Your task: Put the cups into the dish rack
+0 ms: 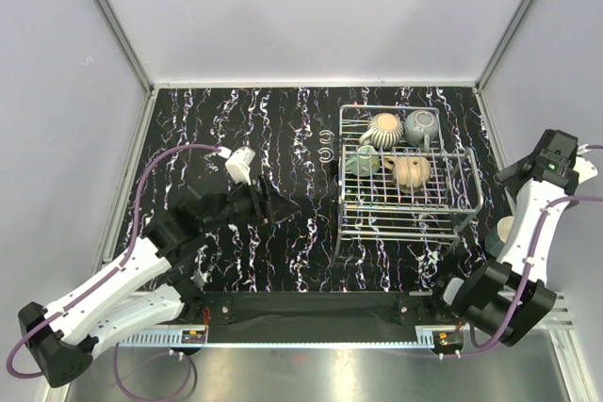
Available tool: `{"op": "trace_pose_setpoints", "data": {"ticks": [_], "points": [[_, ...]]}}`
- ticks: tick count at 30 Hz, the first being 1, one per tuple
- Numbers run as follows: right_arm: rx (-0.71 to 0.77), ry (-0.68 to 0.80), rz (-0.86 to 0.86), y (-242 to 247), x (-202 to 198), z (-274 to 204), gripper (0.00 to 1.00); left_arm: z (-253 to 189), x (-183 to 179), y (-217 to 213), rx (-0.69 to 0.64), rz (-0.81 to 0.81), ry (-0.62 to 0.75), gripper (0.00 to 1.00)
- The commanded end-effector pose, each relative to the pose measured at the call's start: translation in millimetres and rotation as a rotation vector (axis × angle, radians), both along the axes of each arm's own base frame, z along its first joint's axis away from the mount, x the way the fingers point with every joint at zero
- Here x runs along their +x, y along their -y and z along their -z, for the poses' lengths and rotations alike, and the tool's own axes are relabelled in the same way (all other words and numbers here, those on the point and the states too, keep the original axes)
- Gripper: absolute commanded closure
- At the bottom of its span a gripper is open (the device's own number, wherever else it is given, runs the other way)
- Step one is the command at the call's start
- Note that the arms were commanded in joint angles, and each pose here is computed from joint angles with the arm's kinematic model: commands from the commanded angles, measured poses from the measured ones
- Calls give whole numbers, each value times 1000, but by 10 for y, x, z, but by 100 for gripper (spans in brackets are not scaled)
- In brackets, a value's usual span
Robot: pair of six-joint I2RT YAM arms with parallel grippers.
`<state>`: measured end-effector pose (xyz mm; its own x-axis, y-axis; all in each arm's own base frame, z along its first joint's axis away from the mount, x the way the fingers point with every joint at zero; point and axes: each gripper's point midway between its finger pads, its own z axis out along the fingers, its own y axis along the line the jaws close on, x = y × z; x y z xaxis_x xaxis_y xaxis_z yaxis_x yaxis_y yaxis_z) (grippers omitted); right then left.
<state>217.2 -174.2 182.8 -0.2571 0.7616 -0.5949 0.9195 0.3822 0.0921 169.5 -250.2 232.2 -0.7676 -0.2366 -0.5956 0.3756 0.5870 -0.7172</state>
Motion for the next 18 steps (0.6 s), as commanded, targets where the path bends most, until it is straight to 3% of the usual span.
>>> {"op": "trace_pose_setpoints", "data": {"ticks": [1, 11, 18], "points": [[-64, 60, 96, 134, -5, -74, 10, -162, -32, 41, -41, 40, 44, 31], [-41, 11, 154, 176, -28, 267, 15, -228, -33, 59, -49, 50, 55, 30], [-19, -16, 175, 191, -11, 467, 27, -308, -12, 95, -62, 58, 68, 30]]}}
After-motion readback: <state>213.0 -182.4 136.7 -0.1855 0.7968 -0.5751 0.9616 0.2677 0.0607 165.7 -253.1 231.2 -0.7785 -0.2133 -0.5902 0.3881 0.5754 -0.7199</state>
